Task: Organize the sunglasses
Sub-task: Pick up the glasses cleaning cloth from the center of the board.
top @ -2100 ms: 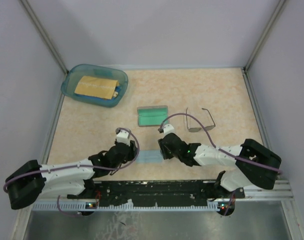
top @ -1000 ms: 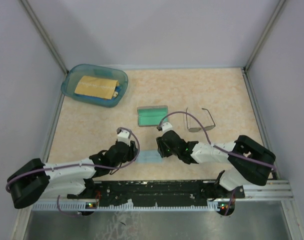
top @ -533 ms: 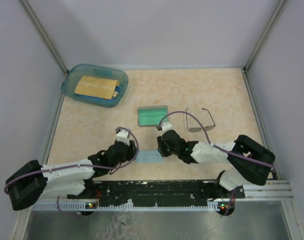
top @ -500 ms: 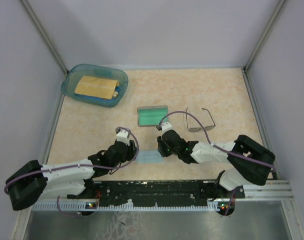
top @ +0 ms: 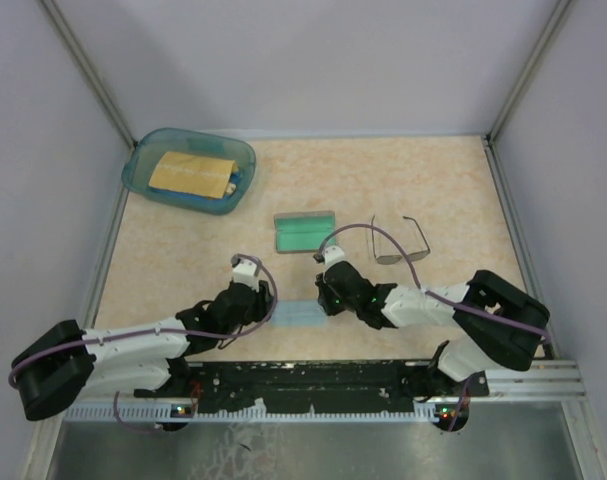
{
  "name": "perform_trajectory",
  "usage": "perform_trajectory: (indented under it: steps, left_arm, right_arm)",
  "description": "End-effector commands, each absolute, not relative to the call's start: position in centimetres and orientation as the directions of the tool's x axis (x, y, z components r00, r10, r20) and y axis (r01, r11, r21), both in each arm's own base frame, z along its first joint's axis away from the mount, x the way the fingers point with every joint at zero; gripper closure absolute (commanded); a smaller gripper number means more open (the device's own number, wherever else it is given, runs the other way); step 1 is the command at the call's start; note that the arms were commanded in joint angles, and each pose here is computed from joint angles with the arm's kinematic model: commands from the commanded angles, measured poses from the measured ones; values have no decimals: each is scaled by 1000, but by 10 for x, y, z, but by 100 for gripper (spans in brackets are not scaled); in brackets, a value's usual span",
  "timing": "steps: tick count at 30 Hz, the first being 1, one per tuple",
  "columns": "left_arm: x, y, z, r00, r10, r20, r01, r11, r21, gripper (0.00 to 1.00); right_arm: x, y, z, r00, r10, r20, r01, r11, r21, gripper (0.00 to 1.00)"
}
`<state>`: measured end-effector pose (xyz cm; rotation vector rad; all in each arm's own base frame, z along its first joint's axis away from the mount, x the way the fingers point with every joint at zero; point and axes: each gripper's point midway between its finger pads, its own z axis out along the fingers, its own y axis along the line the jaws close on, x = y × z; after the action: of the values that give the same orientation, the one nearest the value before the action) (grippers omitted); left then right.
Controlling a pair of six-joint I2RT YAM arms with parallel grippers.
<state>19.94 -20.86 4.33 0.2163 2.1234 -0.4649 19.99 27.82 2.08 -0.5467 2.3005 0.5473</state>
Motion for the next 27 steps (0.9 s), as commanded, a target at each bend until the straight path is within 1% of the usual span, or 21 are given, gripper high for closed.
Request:
perform_trajectory:
  steps: [1,3,15,23,27]
  left_arm:
    - [198,-210,38,-574,-18,-819,329,910,-251,51]
    - [197,-212,36,-580,-12,-814,333,909,-251,51]
    - [201,-214,28,-586,6,-810,327,917,-229,53]
    - [197,-217,23,-601,19,-799,344,908,-237,63]
    - [195,-219,21,-613,24,-790,348,905,-243,65]
  right_arm:
    - [207,283,29,-650,-196,-735,-520,819,241,93]
    - [207,284,28,-651,-198,-732,-522,818,242,95]
    - [206,285,28,-651,-204,-731,-528,814,242,96]
    - [207,286,29,-649,-204,-733,-530,812,243,96]
    - [207,286,29,-648,-203,-734,-529,813,242,96]
